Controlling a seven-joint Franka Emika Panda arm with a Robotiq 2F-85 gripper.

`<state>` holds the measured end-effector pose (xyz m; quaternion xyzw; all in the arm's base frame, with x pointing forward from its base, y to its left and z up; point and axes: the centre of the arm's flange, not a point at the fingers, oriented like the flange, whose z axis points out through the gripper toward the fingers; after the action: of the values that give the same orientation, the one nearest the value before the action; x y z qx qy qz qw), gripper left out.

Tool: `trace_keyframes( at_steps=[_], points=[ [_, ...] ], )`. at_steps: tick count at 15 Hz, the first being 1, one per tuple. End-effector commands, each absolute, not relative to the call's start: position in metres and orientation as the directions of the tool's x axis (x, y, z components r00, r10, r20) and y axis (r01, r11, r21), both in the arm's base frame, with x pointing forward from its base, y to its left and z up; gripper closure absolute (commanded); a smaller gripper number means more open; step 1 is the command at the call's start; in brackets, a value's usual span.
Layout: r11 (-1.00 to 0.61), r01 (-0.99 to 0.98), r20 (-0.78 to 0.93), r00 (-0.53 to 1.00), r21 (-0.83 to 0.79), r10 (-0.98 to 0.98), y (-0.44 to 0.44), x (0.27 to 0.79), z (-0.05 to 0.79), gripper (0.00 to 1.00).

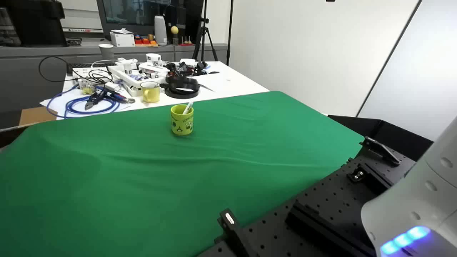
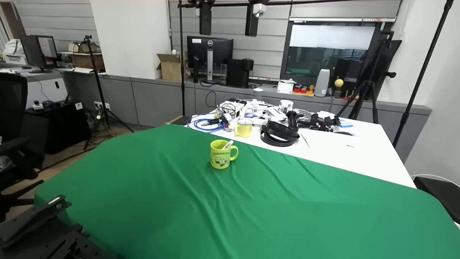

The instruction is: Remove the marker from the mug and put it on the table

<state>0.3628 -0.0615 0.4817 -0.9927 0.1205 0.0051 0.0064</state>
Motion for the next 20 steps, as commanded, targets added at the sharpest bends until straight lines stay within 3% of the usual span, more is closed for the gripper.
trace_keyframes(
  at_steps=[1,11,20],
  points=[
    [-0.971,-0.239,-0.009,0.971,-0.012,-0.239,-0.061,0.363,0.482,0.00],
    [-0.968,-0.249,-0.005,0.968,-0.012,-0.249,-0.064,0.371,0.481,0.00],
    [-0.925,-0.379,-0.035,0.925,-0.009,-0.379,-0.080,0.530,0.415,0.00]
  ],
)
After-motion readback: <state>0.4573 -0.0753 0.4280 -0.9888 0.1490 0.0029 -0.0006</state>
